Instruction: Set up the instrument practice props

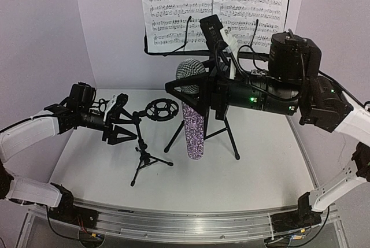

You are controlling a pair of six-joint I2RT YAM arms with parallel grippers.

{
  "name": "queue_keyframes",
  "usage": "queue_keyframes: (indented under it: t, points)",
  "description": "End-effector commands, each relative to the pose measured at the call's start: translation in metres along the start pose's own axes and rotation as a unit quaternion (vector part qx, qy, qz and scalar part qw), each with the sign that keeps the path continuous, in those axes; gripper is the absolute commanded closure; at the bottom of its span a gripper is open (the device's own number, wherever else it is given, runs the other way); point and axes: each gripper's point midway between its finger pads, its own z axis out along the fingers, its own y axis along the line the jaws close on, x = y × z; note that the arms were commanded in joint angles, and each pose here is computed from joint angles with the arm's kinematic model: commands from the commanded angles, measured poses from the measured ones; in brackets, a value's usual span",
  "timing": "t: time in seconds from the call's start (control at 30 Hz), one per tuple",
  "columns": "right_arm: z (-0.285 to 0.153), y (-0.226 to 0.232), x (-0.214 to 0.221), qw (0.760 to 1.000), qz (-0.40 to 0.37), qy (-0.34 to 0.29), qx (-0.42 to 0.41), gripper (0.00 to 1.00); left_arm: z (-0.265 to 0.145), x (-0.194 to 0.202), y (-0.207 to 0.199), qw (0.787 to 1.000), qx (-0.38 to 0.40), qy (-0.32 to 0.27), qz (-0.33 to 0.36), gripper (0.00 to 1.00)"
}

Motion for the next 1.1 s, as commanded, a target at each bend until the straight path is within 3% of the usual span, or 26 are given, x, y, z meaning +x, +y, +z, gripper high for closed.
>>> queue_keyframes:
  t: [0.0,0.23,0.37,0.63,0.83,1.07]
  points:
    - [-0.016,-0.002,-0.040,0.998,-0.033,-0.055,0.011,1.00,0.010,-0.008,0.013,0.999,0.001,-0.036,0.016,0.38]
    - [-0.009,-0.003,-0.046,0.996,-0.061,-0.055,0.020,1.00,0.014,-0.005,0.015,0.999,0.008,-0.036,0.029,0.72]
    - [0.000,-0.004,-0.050,0.996,-0.068,-0.056,0.026,1.00,0.014,-0.004,0.010,0.999,0.020,-0.032,0.017,0.99]
    - [0.055,0.003,-0.085,0.988,-0.116,-0.090,0.038,1.00,-0.031,0.006,0.025,1.000,0.001,-0.020,0.002,1.00]
    - [0.097,0.012,-0.110,0.977,-0.151,-0.146,0.032,1.00,-0.060,0.021,0.023,1.000,0.002,-0.003,0.030,1.00]
    - [0.152,-0.030,-0.107,0.972,-0.117,-0.196,0.053,1.00,-0.065,0.040,0.017,0.999,0.011,0.015,0.033,1.00]
